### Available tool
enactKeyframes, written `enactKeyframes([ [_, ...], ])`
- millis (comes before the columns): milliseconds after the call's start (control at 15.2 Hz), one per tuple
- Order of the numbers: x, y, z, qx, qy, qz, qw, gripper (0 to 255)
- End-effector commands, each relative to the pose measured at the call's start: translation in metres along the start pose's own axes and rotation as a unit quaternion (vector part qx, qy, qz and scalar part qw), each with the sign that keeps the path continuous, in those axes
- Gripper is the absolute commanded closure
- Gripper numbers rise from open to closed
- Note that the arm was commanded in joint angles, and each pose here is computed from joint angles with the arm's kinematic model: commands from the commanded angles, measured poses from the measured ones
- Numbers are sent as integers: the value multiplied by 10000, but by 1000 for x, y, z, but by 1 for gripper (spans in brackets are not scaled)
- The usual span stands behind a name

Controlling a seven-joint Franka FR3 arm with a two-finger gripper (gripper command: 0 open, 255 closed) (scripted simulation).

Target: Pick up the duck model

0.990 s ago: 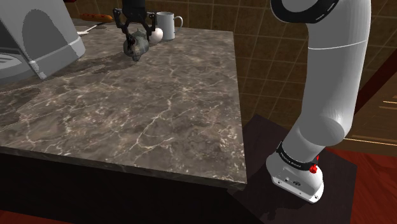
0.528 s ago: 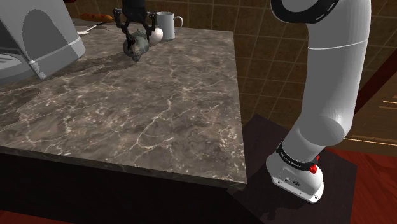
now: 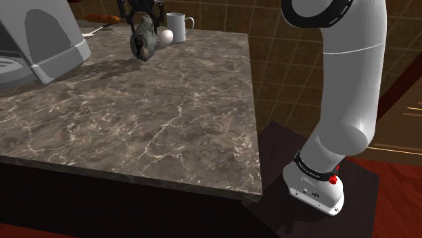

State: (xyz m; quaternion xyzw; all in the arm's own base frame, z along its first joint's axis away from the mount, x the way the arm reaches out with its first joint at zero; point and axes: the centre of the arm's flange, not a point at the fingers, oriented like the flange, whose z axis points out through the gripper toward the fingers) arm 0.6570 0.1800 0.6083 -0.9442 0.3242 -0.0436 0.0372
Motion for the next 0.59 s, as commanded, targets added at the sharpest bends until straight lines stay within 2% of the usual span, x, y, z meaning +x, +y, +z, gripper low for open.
enactKeyframes([
  [0,0,-1,-12,0,0,1,10000,255],
  [396,2,-4,-43,0,0,1,10000,255],
  [528,2,-5,-44,0,0,1,10000,255],
])
